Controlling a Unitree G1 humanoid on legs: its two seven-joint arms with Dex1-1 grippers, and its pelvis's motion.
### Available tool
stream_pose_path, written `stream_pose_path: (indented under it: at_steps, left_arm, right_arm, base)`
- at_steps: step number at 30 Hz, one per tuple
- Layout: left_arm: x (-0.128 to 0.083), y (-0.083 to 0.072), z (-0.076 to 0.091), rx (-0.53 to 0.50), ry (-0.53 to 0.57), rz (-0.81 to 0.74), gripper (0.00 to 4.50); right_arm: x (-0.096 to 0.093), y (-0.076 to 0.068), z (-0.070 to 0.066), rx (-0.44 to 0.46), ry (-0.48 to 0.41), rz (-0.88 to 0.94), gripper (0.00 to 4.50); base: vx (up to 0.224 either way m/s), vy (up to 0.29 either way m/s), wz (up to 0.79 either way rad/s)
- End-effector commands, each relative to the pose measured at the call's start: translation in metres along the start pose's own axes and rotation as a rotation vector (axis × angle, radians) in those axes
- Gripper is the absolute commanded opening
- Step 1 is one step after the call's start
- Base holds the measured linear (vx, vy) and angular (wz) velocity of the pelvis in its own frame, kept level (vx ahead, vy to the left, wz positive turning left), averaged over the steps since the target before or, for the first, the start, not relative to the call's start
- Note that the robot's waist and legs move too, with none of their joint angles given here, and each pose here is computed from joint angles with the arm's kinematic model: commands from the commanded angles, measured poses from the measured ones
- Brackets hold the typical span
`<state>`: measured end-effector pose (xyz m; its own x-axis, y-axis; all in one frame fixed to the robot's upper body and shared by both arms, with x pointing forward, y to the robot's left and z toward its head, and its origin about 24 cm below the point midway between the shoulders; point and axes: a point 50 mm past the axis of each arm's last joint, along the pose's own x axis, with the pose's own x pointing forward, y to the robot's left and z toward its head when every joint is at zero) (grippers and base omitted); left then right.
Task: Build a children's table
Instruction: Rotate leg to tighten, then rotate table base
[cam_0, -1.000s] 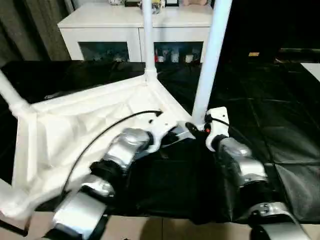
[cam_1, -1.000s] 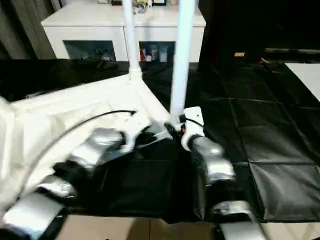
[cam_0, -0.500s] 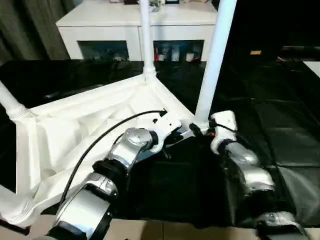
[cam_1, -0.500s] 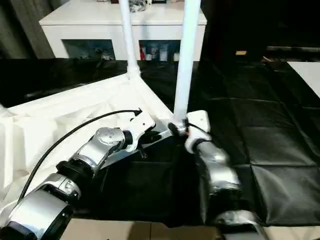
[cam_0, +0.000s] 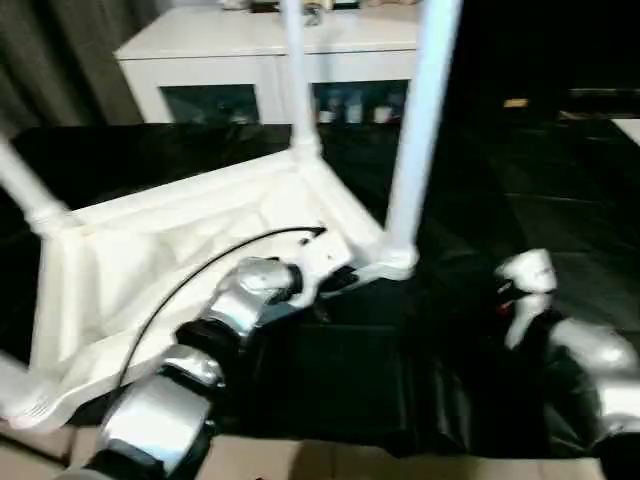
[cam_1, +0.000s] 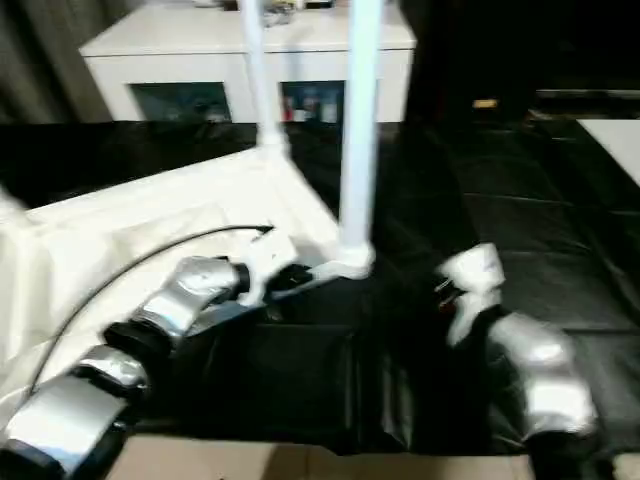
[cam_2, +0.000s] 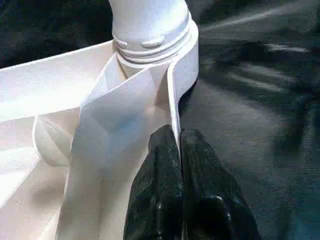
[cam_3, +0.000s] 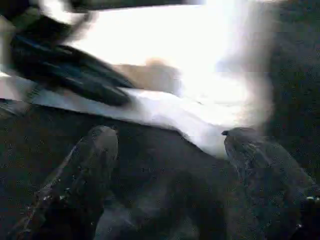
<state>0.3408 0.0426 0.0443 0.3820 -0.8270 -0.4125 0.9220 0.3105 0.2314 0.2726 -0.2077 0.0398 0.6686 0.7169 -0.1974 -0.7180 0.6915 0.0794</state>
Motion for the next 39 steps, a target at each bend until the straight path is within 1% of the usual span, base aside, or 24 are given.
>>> stream_pose_path:
  at_steps: [1, 4, 6, 7, 9, 10, 11, 12, 13, 14, 15, 16, 20, 23, 25, 26, 27, 28, 29, 30, 31, 34, 36, 39]
  left_arm:
    - [0.011, -0.005, 0.026, 0.095, -0.094, -0.059, 0.0]
    - [0.023, -0.016, 0.043, 0.121, -0.173, -0.113, 0.0]
    - [0.027, -0.019, 0.049, 0.12, -0.205, -0.129, 0.0]
    - [0.032, -0.023, 0.058, 0.138, -0.239, -0.113, 0.0]
    - [0.034, -0.023, 0.059, 0.147, -0.239, -0.089, 0.0]
    - [0.034, -0.019, 0.06, 0.158, -0.235, -0.036, 0.0]
    - [0.033, -0.016, 0.058, 0.145, -0.23, -0.023, 0.0]
    - [0.03, -0.013, 0.056, 0.133, -0.222, -0.021, 0.28]
    - [0.027, -0.009, 0.055, 0.117, -0.223, -0.023, 0.44]
    - [0.026, -0.009, 0.054, 0.113, -0.224, -0.024, 0.55]
    - [0.023, -0.006, 0.053, 0.087, -0.229, -0.033, 0.55]
    - [0.016, -0.001, 0.051, 0.045, -0.252, -0.049, 0.59]
    - [-0.002, 0.006, 0.043, -0.027, -0.282, -0.098, 0.96]
    - [-0.024, 0.009, 0.031, -0.086, -0.252, -0.14, 1.21]
    - [-0.036, 0.013, 0.025, -0.101, -0.222, -0.117, 1.31]
    - [-0.045, 0.016, 0.021, -0.118, -0.205, -0.104, 1.44]
    - [-0.045, 0.016, 0.021, -0.118, -0.205, -0.104, 1.53]
    - [-0.055, 0.018, 0.017, -0.133, -0.185, -0.086, 1.63]
    - [-0.068, 0.021, 0.014, -0.15, -0.174, -0.066, 1.63]
    - [-0.068, 0.021, 0.014, -0.15, -0.174, -0.066, 1.76]
    - [-0.094, 0.021, 0.01, -0.183, -0.138, -0.047, 1.76]
    - [-0.126, 0.016, 0.002, -0.179, -0.055, -0.034, 2.03]
    - [-0.142, 0.013, -0.002, -0.168, -0.016, -0.002, 2.18]
    - [-0.156, 0.005, -0.003, -0.174, 0.005, 0.017, 2.47]
  right_arm:
    - [0.002, 0.006, 0.008, -0.019, -0.024, 0.054, 3.71]
    - [0.001, 0.013, 0.007, -0.023, -0.017, 0.105, 3.71]
    - [0.001, 0.014, 0.007, -0.024, -0.019, 0.111, 3.71]
    - [0.002, 0.016, 0.009, -0.026, -0.026, 0.121, 3.71]
    - [0.003, 0.017, 0.01, -0.027, -0.029, 0.127, 3.71]
    - [0.004, 0.02, 0.012, -0.026, -0.035, 0.138, 3.71]
    - [0.005, 0.022, 0.012, -0.026, -0.036, 0.143, 3.71]
    - [0.006, 0.023, 0.012, -0.026, -0.038, 0.149, 3.79]
    - [0.007, 0.025, 0.012, -0.026, -0.037, 0.156, 3.82]
    - [0.007, 0.025, 0.012, -0.026, -0.037, 0.157, 3.82]
    - [0.007, 0.026, 0.012, -0.028, -0.036, 0.163, 3.82]
    - [0.009, 0.029, 0.013, -0.03, -0.036, 0.182, 3.82]
    - [0.015, 0.032, 0.017, -0.042, -0.041, 0.22, 3.82]
    - [0.021, 0.031, 0.025, -0.076, -0.043, 0.249, 3.82]
    - [0.024, 0.031, 0.029, -0.096, -0.043, 0.261, 3.82]
    - [0.027, 0.03, 0.032, -0.113, -0.043, 0.267, 3.82]
    - [0.027, 0.03, 0.032, -0.113, -0.043, 0.267, 3.82]
    - [0.03, 0.03, 0.035, -0.132, -0.043, 0.273, 3.82]
    - [0.034, 0.029, 0.04, -0.177, -0.035, 0.284, 3.82]
    - [0.034, 0.029, 0.04, -0.177, -0.035, 0.284, 3.82]
    - [0.044, 0.03, 0.048, -0.252, -0.02, 0.314, 3.82]
    - [0.057, 0.032, 0.059, -0.371, 0.011, 0.366, 3.82]
    - [0.065, 0.034, 0.064, -0.434, 0.029, 0.406, 3.82]
    - [0.075, 0.038, 0.068, -0.49, 0.059, 0.49, 3.82]
  base:
    - [0.0, 0.0, 0.0]
    - [0.0, 0.0, 0.0]
    - [0.0, 0.0, 0.0]
    - [0.0, 0.0, 0.0]
    - [0.0, 0.0, 0.0]
    - [0.0, 0.0, 0.0]
    - [0.0, 0.0, 0.0]
    - [0.0, 0.0, 0.0]
    - [0.0, 0.0, 0.0]
    - [0.0, 0.0, 0.0]
    - [0.0, 0.0, 0.0]
    - [0.0, 0.0, 0.0]
    - [0.0, 0.0, 0.0]
    - [0.0, 0.0, 0.0]
    - [0.0, 0.0, 0.0]
    - [0.0, 0.0, 0.0]
    - [0.0, 0.0, 0.0]
    - [0.0, 0.0, 0.0]
    - [0.0, 0.0, 0.0]
    - [0.0, 0.0, 0.0]
    - [0.0, 0.0, 0.0]
    - [0.0, 0.0, 0.0]
    - [0.0, 0.0, 0.0]
    - [0.0, 0.0, 0.0]
